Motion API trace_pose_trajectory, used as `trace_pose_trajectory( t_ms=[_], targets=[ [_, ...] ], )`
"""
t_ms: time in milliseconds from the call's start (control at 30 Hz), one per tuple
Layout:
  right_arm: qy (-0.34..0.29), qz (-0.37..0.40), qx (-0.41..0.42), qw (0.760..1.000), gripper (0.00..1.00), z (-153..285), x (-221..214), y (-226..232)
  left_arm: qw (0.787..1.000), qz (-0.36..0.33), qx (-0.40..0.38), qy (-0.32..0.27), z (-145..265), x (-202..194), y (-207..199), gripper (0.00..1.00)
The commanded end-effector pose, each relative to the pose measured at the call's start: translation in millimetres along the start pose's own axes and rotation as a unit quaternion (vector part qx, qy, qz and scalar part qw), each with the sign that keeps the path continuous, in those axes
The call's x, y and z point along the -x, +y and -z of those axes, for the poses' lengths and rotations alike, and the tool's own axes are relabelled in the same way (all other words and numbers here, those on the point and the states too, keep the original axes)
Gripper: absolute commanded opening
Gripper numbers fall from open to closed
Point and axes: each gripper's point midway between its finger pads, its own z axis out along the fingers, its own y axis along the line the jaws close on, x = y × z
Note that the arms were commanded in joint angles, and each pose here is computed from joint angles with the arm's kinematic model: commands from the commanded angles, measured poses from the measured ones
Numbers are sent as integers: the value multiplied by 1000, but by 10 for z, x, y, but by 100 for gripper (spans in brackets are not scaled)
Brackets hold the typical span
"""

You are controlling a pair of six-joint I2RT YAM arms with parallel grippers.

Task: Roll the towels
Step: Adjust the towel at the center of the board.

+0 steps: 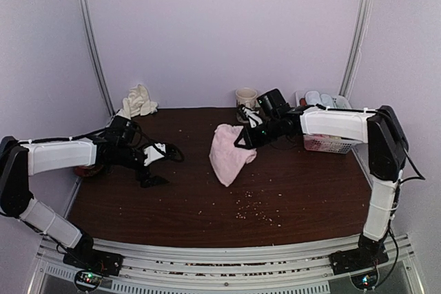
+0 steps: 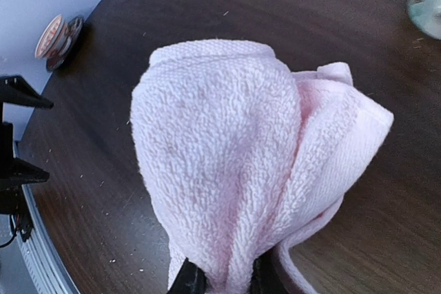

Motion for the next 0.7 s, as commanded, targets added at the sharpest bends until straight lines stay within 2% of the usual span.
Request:
trace_pose_trajectory(
  t_ms=[0, 133, 233, 400, 500, 667],
  targets=[
    [-83, 30, -108, 990, 0, 755, 463, -243, 999, 9, 47, -2, 38, -3, 148, 95],
    [-110, 50, -170, 978, 0, 1131, 640, -292, 998, 15, 63, 2, 50, -31, 188, 95],
    [-93, 70, -201, 973, 0, 1109, 616, -305, 997, 17, 76, 6, 56, -52, 220, 95],
    [2, 117, -222, 968, 0, 424, 175, -256, 995, 26, 97, 13, 81, -73, 293, 91],
    [35, 137, -213, 967, 0, 2, -66, -139, 994, 27, 101, 17, 104, -85, 291, 90],
    [57, 165, -129, 976, 0, -535, -326, 377, 995, 27, 95, 24, 128, -127, 227, 90]
  ],
)
